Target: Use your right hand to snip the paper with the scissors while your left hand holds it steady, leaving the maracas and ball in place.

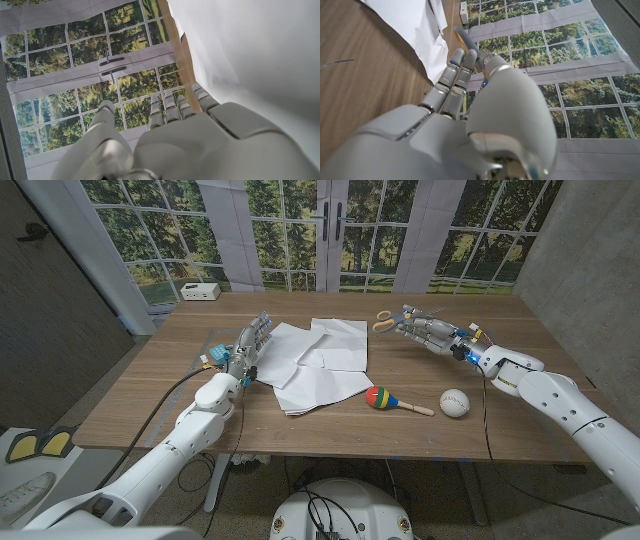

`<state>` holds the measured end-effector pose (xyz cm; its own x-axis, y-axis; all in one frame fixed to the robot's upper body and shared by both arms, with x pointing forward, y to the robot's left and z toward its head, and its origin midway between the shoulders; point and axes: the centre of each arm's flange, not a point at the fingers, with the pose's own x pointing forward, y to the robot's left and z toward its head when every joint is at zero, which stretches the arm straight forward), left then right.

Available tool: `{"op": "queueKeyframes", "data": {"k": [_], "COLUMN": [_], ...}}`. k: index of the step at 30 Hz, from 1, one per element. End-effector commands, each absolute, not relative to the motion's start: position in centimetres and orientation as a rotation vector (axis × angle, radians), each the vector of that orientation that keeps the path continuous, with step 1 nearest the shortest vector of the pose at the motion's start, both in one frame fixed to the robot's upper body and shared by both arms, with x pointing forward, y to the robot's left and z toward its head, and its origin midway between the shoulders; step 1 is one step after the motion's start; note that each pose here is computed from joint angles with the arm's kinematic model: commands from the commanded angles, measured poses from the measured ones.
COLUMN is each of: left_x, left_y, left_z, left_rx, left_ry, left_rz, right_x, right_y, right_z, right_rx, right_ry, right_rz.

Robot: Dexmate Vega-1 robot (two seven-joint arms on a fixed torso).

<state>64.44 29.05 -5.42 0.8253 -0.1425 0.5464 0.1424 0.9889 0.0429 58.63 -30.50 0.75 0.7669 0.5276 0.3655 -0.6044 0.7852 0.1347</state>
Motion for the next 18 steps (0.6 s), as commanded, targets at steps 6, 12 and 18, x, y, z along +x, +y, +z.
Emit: {"op": "queueKeyframes", "data": {"k": [6,12,18], "left_x": [64.1,63.8,63.4], "left_y": [29.4,29.7,29.7], "left_z": [-4.7,-4.0,-2.9], "left_rx": [0.006,0.018,0.031], "left_ry": [-0.602,-0.622,-0.652], "left_rz": [-0.144,-0.134,-0.137], "right_x": [58.6,58.3,58.2], "right_y": [-30.3,-30.2,-30.3], "right_z": [1.1,1.5,1.6], "right_rx": [0.269,0.258,0.259], "right_ry": [-0.311,-0.304,-0.293], "right_rz": [0.631,0.631,0.628]}}
